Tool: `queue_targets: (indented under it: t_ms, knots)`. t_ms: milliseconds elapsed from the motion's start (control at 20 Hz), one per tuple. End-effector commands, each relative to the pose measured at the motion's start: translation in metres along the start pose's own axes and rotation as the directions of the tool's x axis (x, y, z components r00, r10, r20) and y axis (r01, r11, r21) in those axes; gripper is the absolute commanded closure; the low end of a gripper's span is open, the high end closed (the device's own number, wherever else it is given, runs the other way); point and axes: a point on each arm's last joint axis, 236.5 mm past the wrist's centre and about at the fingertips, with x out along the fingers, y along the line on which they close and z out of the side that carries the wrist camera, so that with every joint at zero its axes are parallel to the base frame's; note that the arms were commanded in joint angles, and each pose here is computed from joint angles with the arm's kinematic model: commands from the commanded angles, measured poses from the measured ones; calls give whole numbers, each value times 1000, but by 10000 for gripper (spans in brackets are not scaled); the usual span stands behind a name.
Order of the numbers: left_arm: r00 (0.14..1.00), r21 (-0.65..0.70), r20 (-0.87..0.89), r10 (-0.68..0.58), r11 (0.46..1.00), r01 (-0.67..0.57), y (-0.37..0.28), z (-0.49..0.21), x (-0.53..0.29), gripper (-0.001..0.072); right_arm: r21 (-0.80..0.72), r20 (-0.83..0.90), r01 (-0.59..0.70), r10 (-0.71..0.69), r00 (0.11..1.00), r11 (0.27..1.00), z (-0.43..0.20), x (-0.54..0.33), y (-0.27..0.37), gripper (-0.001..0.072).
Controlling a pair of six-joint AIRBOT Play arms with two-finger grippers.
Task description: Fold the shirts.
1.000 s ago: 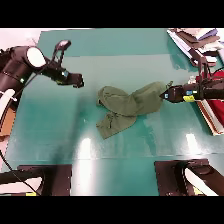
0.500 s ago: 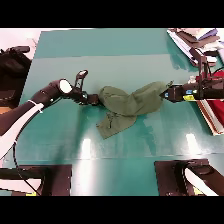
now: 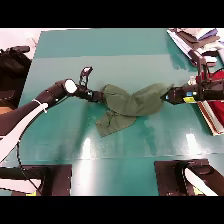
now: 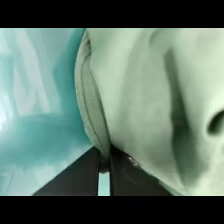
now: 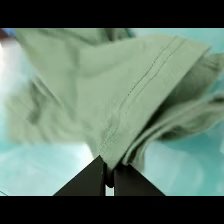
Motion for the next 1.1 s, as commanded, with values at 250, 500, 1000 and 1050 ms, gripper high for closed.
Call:
queue_targets:
  t_ms: [250, 500, 1000, 1050]
  knots:
    - [996, 94, 45, 76, 992, -80, 33, 51, -58, 677, 270, -138, 229, -198, 970, 935, -90, -4, -107, 296]
    - [997, 92, 33, 70, 993, -72, 30, 48, -57, 677, 378, -80, 140, -118, 990, 915, -72, 9, -123, 81]
    - [997, 94, -11, 71, 993, -69, 31, 38, -57, 677, 311, -221, 76, -6, 975, 948, -24, 115, -123, 136]
    - [997, 94, -14, 70, 993, -69, 30, 37, -57, 677, 304, -256, 73, 8, 967, 950, -26, 125, -121, 139]
